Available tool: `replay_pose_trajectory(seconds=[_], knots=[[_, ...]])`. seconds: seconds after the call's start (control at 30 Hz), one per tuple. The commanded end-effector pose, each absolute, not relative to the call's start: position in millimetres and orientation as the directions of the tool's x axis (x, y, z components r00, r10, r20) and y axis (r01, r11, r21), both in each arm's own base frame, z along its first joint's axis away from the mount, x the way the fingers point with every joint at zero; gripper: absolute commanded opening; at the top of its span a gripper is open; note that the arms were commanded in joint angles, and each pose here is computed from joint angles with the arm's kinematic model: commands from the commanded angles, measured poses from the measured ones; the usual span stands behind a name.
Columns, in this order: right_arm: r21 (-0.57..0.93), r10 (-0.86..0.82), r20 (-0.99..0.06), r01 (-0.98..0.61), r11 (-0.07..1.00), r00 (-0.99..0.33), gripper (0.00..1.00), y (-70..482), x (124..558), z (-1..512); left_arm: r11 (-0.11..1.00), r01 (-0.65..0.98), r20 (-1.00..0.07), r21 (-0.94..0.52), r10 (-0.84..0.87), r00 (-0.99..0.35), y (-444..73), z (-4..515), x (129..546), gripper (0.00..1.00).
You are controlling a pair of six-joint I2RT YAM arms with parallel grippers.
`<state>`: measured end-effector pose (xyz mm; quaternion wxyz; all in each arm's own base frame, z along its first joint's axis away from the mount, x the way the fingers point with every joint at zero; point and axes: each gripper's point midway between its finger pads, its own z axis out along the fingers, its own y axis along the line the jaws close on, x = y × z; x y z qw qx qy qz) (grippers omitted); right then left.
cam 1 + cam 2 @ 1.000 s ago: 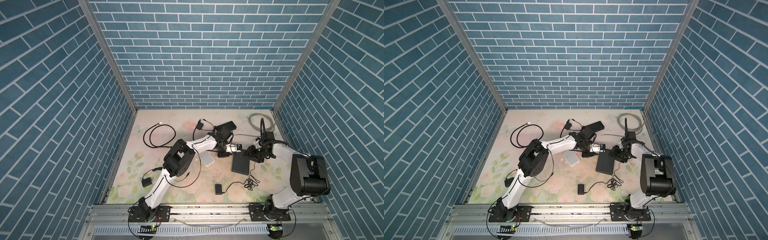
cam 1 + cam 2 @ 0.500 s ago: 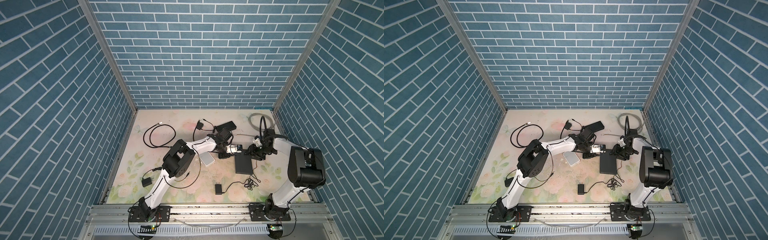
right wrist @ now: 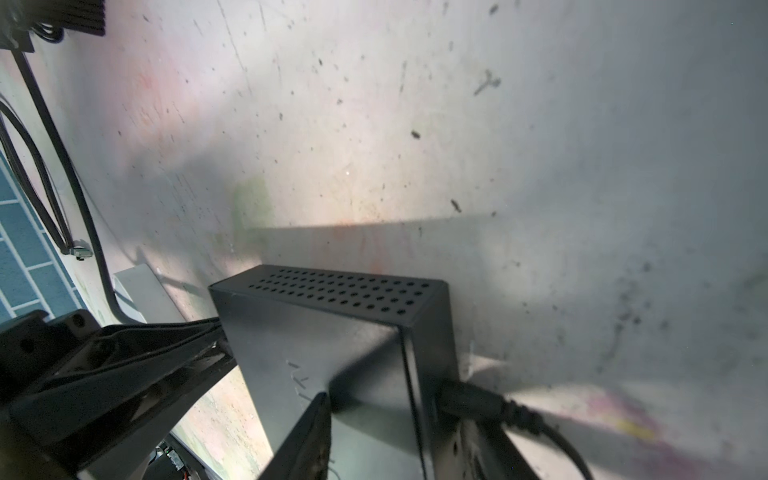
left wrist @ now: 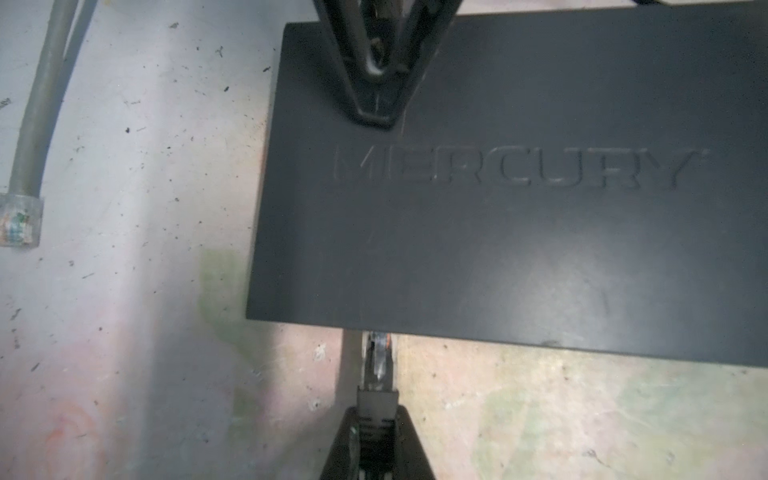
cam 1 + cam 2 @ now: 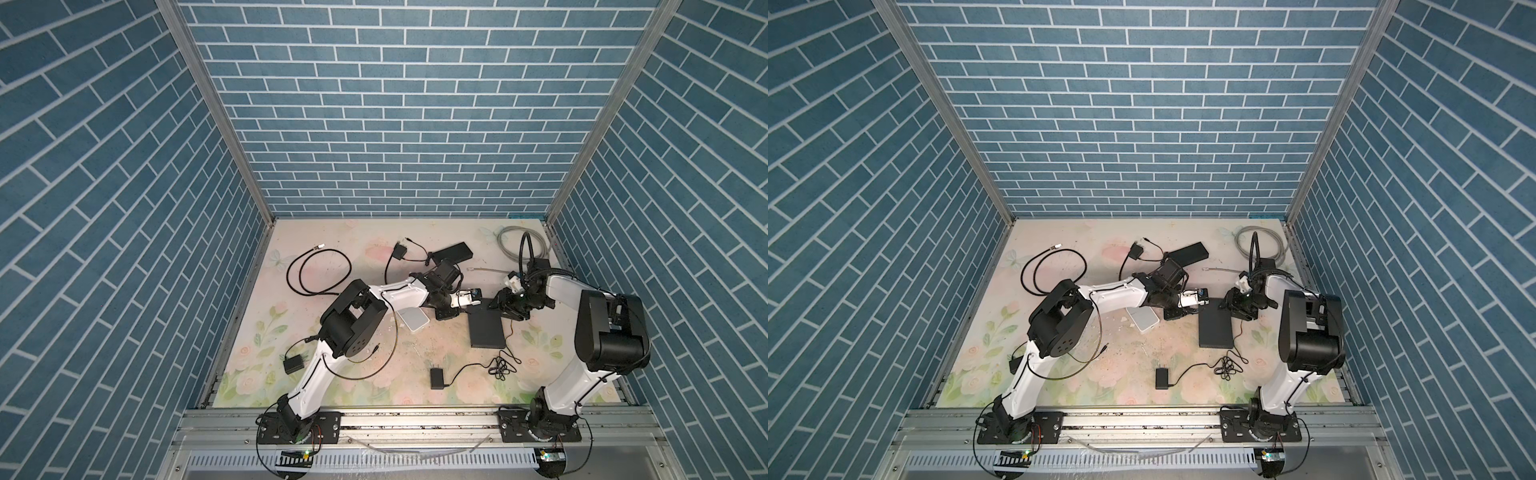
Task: Insert the plug into the switch port
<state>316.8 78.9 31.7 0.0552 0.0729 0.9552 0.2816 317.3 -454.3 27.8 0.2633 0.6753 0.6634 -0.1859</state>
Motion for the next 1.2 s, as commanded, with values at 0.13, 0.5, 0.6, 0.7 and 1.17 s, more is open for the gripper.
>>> replay_pose_trajectory(seconds=[0.13, 0.5, 0.6, 0.7, 1.17], knots=[[0.636, 0.09, -0.042, 0.043, 0.771, -0.995, 0.5, 101, 311, 40, 0.018, 0.992, -0.736, 0.128, 0.672, 0.083, -489, 67, 311, 0.11], [0.736, 0.07, -0.07, -0.004, 0.677, -0.995, 0.51, 117, 312, 59, 0.028, 0.994, -0.781, 0.105, 0.621, 0.065, -492, 73, 312, 0.11], [0.724, 0.067, -0.069, -0.004, 0.689, -0.995, 0.51, 115, 312, 58, -0.024, 0.994, -0.759, 0.102, 0.645, 0.094, -486, 72, 299, 0.1], [0.71, 0.073, -0.065, 0.005, 0.705, -0.995, 0.51, 111, 312, 60, -0.049, 0.993, -0.711, 0.104, 0.695, 0.109, -471, 62, 296, 0.1], [0.709, 0.084, -0.065, 0.013, 0.705, -0.994, 0.51, 107, 313, 65, -0.07, 0.994, -0.714, 0.081, 0.692, 0.107, -468, 59, 301, 0.1]])
